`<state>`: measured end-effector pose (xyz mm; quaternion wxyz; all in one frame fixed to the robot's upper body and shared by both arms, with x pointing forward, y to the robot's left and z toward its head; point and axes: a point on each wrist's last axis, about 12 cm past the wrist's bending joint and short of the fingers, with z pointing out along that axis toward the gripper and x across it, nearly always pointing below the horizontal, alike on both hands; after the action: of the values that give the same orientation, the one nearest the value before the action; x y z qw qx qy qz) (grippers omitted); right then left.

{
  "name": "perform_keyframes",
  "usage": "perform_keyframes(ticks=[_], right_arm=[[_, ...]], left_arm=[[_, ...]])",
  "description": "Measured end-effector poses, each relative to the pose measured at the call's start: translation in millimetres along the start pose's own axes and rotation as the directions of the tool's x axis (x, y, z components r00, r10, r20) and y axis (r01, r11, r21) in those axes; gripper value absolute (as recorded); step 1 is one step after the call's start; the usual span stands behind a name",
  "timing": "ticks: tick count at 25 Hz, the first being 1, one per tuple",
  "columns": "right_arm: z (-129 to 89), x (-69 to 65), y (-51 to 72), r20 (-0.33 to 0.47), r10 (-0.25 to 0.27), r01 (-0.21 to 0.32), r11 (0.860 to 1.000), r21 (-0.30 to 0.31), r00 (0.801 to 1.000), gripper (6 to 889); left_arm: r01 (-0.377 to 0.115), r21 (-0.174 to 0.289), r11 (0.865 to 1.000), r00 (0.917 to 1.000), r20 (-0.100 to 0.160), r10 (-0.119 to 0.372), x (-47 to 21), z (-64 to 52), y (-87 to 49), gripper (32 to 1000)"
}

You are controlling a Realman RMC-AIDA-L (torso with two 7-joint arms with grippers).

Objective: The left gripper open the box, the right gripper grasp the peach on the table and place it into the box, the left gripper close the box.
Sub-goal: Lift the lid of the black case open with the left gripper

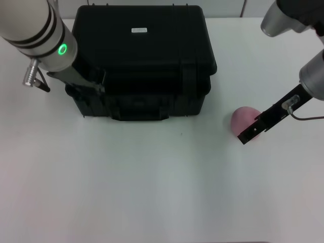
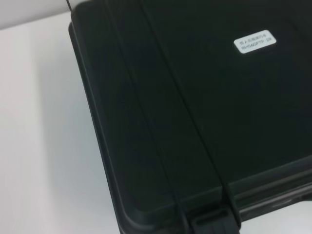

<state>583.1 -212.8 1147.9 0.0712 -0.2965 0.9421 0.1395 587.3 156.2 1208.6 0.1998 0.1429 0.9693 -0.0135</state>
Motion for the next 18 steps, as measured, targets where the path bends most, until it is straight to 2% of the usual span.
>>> perform_keyframes(ticks=[18], right_arm=[[0.1,0.0,0.2,-0.001,-0.001,0.001,1.0,0.0,1.0,847]], left_arm=[[-0.018,0.004,1.0,0.9993,0.034,0.017,-5.9,-19.4,-1.9,383]])
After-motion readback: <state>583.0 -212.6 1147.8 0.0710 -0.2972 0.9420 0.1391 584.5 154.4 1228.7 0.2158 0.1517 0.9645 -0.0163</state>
